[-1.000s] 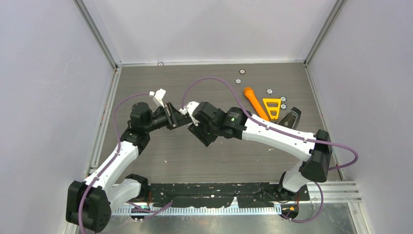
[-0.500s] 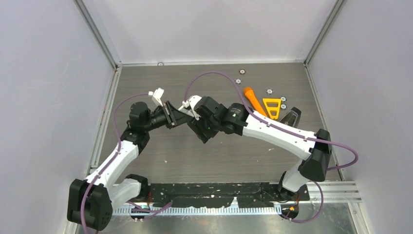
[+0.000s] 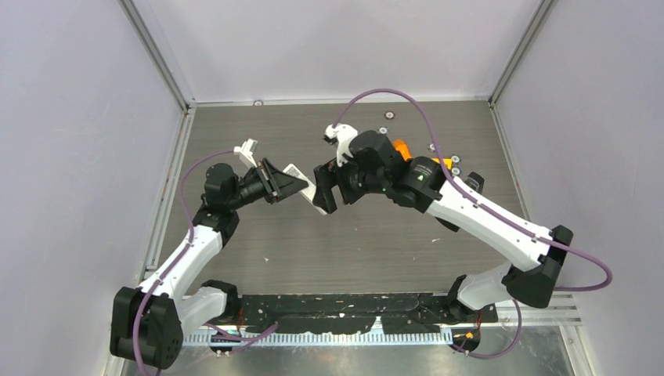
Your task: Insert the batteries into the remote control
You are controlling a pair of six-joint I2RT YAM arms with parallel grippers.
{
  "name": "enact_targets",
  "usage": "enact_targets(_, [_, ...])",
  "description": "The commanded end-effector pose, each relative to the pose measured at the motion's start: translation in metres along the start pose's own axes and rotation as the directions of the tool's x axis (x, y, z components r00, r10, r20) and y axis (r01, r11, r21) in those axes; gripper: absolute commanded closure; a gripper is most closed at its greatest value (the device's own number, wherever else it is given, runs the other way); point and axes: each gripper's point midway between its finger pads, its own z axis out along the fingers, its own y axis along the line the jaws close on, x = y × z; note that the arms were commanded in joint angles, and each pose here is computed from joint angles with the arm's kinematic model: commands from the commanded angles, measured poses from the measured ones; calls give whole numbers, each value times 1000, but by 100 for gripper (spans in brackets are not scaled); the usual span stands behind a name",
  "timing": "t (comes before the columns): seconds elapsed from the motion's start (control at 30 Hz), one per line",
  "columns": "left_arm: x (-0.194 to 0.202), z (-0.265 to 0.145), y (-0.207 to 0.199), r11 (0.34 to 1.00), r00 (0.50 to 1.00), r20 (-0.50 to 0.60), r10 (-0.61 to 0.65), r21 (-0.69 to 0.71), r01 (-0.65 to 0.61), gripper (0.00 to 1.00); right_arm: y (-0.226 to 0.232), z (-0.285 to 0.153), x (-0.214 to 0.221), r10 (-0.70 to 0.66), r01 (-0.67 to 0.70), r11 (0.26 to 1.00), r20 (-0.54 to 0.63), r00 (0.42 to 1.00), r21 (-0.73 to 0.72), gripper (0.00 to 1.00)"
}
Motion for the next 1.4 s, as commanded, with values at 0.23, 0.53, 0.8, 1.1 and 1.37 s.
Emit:
enact_targets(0.23, [-32, -14, -62, 992, 989, 144, 15, 123, -33, 100, -15, -22, -52, 349, -338, 937, 237, 907, -87, 8])
enact_targets(0.53, [-52, -26, -90, 984, 965, 254, -63, 178, 18, 100, 4, -14, -64, 508, -465, 856, 201, 838, -225, 7])
enact_targets(0.8, [-62, -33, -108, 972, 947, 301, -111, 233, 40, 100, 11, -12, -66, 617, -540, 771, 183, 766, -338, 14])
enact_targets(1.1, [-64, -35, -110, 969, 941, 313, -125, 244, 47, 100, 9, -16, -71, 729, -609, 660, 178, 661, -440, 20])
enact_targets(1.37, [-63, -35, -105, 967, 938, 317, -144, 247, 65, 100, 14, -21, -85, 773, -595, 590, 168, 612, -546, 17])
